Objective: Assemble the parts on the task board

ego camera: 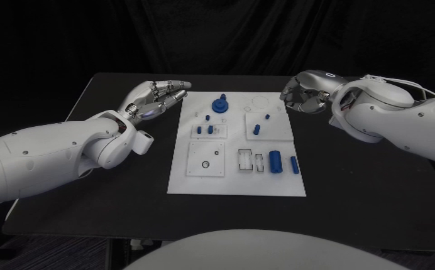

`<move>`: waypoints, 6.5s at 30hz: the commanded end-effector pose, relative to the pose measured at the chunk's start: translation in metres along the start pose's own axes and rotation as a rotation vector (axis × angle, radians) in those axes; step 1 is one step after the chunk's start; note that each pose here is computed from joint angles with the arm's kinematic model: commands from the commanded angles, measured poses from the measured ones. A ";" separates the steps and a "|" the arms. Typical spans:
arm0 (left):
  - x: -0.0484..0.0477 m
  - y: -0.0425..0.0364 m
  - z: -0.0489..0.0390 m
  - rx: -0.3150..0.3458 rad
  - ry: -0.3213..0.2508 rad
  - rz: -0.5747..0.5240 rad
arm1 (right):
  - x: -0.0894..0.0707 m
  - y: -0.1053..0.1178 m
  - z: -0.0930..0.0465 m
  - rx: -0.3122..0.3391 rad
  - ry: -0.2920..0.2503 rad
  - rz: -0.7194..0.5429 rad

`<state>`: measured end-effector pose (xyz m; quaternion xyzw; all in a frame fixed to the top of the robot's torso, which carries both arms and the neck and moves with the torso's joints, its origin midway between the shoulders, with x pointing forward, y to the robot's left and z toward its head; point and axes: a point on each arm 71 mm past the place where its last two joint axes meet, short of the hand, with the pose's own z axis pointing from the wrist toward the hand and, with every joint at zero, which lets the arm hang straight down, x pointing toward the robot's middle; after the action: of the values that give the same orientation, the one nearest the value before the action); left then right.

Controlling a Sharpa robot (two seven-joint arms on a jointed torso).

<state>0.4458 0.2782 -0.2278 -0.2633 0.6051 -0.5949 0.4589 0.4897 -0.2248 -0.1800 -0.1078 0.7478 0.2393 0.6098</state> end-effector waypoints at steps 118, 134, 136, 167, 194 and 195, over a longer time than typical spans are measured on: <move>0.0132 -0.0143 -0.0038 0.140 0.109 -0.457 | 0.070 -0.022 0.019 0.025 0.009 -0.111; 0.0142 -0.0134 -0.0034 0.132 0.114 -0.459 | 0.071 -0.020 0.022 0.016 0.015 -0.100; 0.0144 -0.0133 -0.0033 0.131 0.115 -0.460 | 0.071 -0.019 0.023 0.013 0.014 -0.098; 0.0128 -0.0121 -0.0041 0.118 0.111 -0.454 | 0.045 -0.014 0.019 -0.014 -0.093 -0.088; 0.0129 -0.0108 -0.0026 0.112 0.112 -0.452 | 0.035 0.080 -0.007 -0.239 -0.036 -0.076; 0.0131 -0.0107 -0.0024 0.112 0.112 -0.452 | 0.038 0.086 -0.006 -0.257 -0.026 -0.081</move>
<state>0.4363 0.2662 -0.2275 -0.3463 0.5587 -0.6988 0.2823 0.4394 -0.1519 -0.1925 -0.1918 0.6901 0.3269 0.6165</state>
